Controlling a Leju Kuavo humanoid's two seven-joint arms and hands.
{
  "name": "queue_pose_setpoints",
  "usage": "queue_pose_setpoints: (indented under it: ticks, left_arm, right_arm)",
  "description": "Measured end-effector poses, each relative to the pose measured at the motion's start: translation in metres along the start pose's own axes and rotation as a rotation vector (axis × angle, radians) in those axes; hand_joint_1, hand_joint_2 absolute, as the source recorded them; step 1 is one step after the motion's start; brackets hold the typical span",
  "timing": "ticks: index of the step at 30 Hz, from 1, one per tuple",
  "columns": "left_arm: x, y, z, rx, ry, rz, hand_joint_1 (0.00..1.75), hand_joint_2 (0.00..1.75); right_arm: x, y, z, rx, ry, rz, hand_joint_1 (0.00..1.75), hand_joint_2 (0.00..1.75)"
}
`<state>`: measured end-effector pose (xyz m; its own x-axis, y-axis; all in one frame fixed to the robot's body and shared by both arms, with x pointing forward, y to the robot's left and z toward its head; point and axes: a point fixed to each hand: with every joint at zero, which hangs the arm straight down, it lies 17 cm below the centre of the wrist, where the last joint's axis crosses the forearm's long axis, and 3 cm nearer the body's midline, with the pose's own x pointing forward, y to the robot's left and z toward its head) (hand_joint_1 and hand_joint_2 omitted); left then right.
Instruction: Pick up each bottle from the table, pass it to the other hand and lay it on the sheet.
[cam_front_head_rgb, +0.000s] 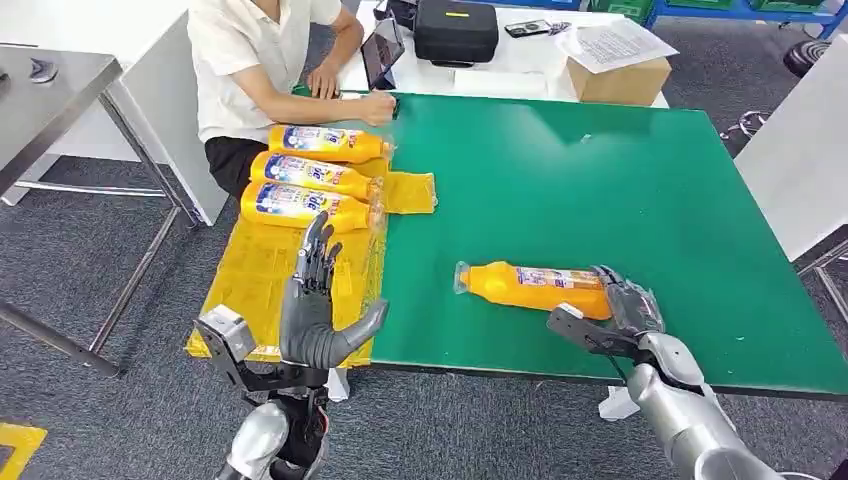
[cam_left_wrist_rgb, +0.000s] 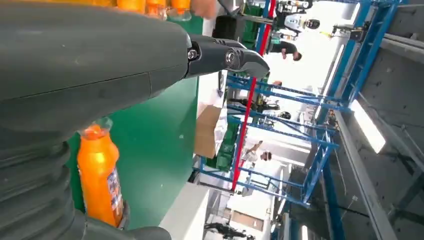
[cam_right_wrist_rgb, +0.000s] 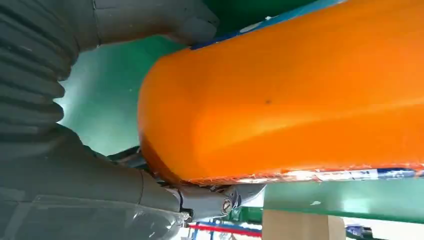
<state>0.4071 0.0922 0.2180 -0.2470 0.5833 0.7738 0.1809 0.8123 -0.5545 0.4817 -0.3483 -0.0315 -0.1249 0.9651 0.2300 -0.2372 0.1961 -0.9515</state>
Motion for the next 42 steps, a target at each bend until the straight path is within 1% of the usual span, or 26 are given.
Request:
queue_pose_setpoints:
  ticks: [8,18,22,23,25,27,29,31,34,38,42]
  left_arm:
    - [0.0,-0.002,-0.003,-0.009,-0.003,0.001,0.0,1.75]
    - [-0.001,-0.003,-0.003,-0.012,-0.003,0.0,0.0,1.75]
    - [-0.002,-0.003,-0.003,-0.011,-0.001,0.004,0.0,1.75]
    - [-0.005,-0.002,-0.003,-0.006,0.016,0.008,0.0,1.75]
    - [-0.028,0.007,0.001,0.026,0.123,0.032,0.0,1.75]
    - [-0.053,0.019,0.012,0.058,0.214,0.083,0.0,1.75]
    - [-0.072,0.032,0.027,0.092,0.271,0.133,0.0,1.75]
    - [-0.081,0.044,0.04,0.13,0.288,0.147,0.0,1.75]
    - [-0.088,0.055,0.053,0.161,0.306,0.152,0.0,1.75]
    - [-0.091,0.062,0.059,0.178,0.318,0.148,0.0,1.75]
    - [-0.091,0.065,0.06,0.184,0.321,0.145,0.0,1.75]
  right_arm:
    - [0.005,0.003,0.005,-0.018,-0.039,-0.039,1.75,1.75]
    - [0.005,0.003,0.007,-0.028,-0.037,-0.051,1.75,1.75]
    - [0.01,0.002,0.009,-0.057,-0.056,-0.069,1.75,1.75]
    - [0.013,0.003,0.011,-0.069,-0.069,-0.091,1.75,1.75]
    - [0.027,0.0,0.016,-0.117,-0.11,-0.19,1.75,1.75]
    - [0.043,-0.002,0.02,-0.163,-0.135,-0.298,1.75,1.75]
    - [0.059,-0.005,0.024,-0.201,-0.144,-0.4,1.75,1.75]
    - [0.075,-0.012,0.028,-0.245,-0.157,-0.487,1.75,1.75]
    - [0.095,-0.018,0.035,-0.277,-0.183,-0.537,1.75,1.75]
    - [0.107,-0.029,0.04,-0.31,-0.21,-0.555,1.75,1.75]
    - [0.113,-0.035,0.042,-0.328,-0.224,-0.564,1.75,1.75]
